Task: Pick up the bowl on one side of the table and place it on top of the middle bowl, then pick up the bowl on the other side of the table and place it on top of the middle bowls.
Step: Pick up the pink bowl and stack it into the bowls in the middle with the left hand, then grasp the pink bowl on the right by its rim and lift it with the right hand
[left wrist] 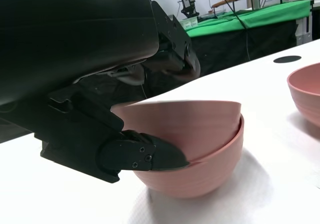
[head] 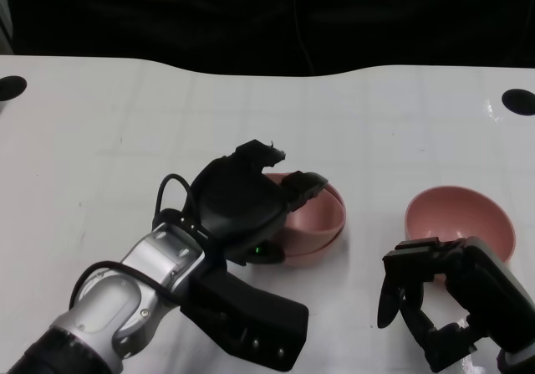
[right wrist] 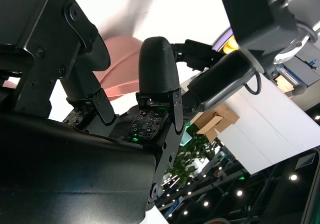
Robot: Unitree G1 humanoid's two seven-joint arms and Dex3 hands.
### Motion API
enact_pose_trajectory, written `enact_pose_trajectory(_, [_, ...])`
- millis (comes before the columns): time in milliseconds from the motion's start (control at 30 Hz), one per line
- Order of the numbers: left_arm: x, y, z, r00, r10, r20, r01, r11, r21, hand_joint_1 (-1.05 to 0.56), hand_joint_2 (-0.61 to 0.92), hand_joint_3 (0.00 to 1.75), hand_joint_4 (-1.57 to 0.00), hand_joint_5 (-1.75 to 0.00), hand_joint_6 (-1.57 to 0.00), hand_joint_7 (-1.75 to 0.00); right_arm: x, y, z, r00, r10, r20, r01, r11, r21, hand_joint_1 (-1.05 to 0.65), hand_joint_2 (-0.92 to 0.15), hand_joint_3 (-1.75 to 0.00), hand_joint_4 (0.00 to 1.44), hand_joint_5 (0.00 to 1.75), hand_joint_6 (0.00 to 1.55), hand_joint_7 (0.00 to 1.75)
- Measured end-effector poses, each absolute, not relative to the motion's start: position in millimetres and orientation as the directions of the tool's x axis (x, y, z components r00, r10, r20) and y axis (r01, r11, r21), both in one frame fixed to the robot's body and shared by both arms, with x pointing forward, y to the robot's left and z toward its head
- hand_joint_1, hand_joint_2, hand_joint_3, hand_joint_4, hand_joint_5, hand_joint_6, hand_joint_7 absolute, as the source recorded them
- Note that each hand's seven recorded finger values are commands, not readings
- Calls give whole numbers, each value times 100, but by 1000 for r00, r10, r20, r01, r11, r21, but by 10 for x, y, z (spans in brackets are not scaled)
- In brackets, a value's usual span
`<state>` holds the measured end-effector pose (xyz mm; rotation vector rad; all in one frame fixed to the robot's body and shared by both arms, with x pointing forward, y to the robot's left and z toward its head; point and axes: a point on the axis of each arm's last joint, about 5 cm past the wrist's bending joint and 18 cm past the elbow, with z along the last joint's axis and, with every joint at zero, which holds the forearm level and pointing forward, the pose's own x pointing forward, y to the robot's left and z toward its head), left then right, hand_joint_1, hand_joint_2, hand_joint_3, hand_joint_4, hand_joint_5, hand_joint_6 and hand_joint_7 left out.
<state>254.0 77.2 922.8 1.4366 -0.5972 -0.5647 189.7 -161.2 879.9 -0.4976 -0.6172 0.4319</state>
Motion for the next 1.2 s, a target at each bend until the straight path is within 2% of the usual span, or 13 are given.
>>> enact_pose_trajectory(200, [2474, 887, 9268, 748, -663, 32, 44, 97, 994, -83, 92, 53, -2, -7, -6, -1, 1899, -1610, 8802, 733, 520, 438, -233, 797, -557, 27, -3, -169, 101, 169, 99, 124])
enact_pose_trajectory(367, [2394, 1078, 9333, 771, -634, 64, 71, 185, 980, -81, 92, 54, -5, -10, -10, -3, 1900, -1608, 8809, 733, 521, 439, -232, 797, -558, 27, -2, -171, 101, 169, 99, 124])
enact_pose_trajectory(500, [2274, 1244, 9383, 783, -614, 99, 97, 277, 956, -75, 92, 44, -13, -16, -19, -6, 1902, -1607, 8812, 732, 521, 438, -232, 797, -558, 28, -5, -169, 101, 168, 99, 124])
enact_pose_trajectory(733, [2041, 1469, 9385, 792, -571, 216, 112, 483, 869, -46, 92, 24, -41, -49, -46, -12, 1904, -1607, 8811, 736, 520, 434, -233, 796, -559, 29, -4, -170, 101, 169, 99, 125])
enact_pose_trajectory(800, [1969, 1525, 9370, 801, -545, 248, 114, 545, 831, -37, 92, 19, -47, -62, -56, -14, 1900, -1608, 8809, 737, 519, 433, -234, 796, -558, 29, -4, -170, 101, 170, 98, 126])
enact_pose_trajectory(867, [1899, 1568, 9353, 818, -510, 267, 124, 609, 784, -31, 92, 18, -49, -84, -65, -14, 1897, -1609, 8807, 738, 519, 432, -234, 797, -557, 29, -5, -170, 100, 171, 98, 127])
enact_pose_trajectory(1000, [1766, 1667, 9282, 857, -442, 264, 145, 699, 701, -20, 92, 20, -57, -95, -75, -17, 1897, -1609, 8809, 739, 518, 430, -235, 797, -557, 30, -4, -171, 100, 172, 98, 129])
enact_pose_trajectory(1067, [1703, 1717, 9245, 871, -417, 260, 148, 727, 671, -12, 92, 20, -69, -100, -89, -22, 1898, -1607, 8810, 739, 519, 430, -235, 797, -557, 30, -3, -170, 100, 172, 98, 129])
enact_pose_trajectory(1133, [1640, 1753, 9208, 879, -398, 264, 147, 751, 644, -7, 92, 21, -75, -109, -99, -26, 1898, -1606, 8810, 738, 519, 430, -235, 796, -558, 30, -4, -170, 100, 172, 97, 129])
enact_pose_trajectory(1167, [1607, 1763, 9188, 883, -386, 268, 146, 768, 624, -4, 86, 34, -77, -115, -102, -32, 1898, -1606, 8810, 738, 520, 430, -235, 796, -558, 30, -4, -170, 100, 172, 97, 129])
enact_pose_trajectory(1200, [1576, 1771, 9169, 888, -372, 271, 146, 785, 602, -2, 73, 61, -79, -122, -103, -40, 1897, -1606, 8810, 738, 519, 430, -235, 796, -558, 30, -4, -170, 100, 172, 97, 129])
